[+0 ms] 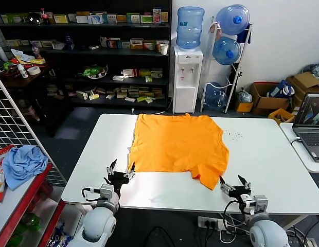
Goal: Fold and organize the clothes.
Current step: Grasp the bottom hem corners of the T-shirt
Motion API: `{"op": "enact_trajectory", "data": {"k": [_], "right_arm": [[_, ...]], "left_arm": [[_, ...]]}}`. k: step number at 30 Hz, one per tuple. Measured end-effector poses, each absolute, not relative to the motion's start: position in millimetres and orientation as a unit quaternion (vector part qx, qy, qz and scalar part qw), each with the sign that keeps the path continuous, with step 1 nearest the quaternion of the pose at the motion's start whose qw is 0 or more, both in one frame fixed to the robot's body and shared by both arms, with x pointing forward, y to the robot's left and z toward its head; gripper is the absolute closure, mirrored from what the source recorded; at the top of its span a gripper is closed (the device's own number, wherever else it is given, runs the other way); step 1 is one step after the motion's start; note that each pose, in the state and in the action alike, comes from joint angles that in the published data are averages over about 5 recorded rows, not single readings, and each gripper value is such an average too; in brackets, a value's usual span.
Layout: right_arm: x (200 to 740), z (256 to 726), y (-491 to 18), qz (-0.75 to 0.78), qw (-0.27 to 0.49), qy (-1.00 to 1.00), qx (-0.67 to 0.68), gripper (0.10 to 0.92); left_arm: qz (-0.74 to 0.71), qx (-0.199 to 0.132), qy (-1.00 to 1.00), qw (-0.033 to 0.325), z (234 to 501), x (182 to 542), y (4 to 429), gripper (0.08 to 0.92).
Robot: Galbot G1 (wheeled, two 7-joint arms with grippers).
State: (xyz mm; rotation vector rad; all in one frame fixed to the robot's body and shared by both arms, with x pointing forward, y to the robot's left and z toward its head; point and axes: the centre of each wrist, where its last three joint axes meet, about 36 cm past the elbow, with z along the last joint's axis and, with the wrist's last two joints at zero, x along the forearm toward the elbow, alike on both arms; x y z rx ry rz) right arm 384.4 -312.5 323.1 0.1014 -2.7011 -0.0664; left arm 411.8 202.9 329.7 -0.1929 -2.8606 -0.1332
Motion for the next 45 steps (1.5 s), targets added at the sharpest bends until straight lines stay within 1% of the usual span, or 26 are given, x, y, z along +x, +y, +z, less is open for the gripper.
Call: {"op": "enact_trajectory", "data": {"k": [7,13,16,18,23,30,36,39,42,45], "right_arm": [[400,321,-300,-0.031,0.227,-0.972,0.042,0.2],[407,320,-296,-0.033,0.235,-0.971,0.041,0.2],[408,319,-296,-0.033,0.237,-0.97,0.04,0.204],[409,319,-295,-0.033,0.238,-0.97,0.04,0.23],[409,319,-295,-0.034,0.242,-0.969,0.039,0.369],[408,319,-292,-0.032,0.252,-0.967,0.032,0.568],[404,323,-290,-0.022,0.26,-0.965,0.03,0.742],[399,326,-290,-0.016,0.264,-0.964,0.029,0.828],[394,330,-291,-0.011,0.267,-0.963,0.027,0.888],[386,336,-292,-0.006,0.27,-0.963,0.026,0.898]], "left_arm": [[-0.042,-0.076,-0.982,0.167,329,419,198,0.177],[-0.036,-0.075,-0.978,0.192,326,425,196,0.185],[-0.033,-0.075,-0.976,0.203,323,426,195,0.241],[-0.033,-0.074,-0.975,0.209,322,427,195,0.297],[-0.035,-0.073,-0.972,0.22,318,429,196,0.418],[-0.041,-0.073,-0.969,0.234,313,424,195,0.625],[-0.042,-0.074,-0.967,0.239,309,419,196,0.798],[-0.042,-0.074,-0.967,0.239,308,417,196,0.871],[-0.043,-0.073,-0.968,0.238,308,414,197,0.899],[-0.045,-0.072,-0.968,0.237,310,410,198,0.899]]}}
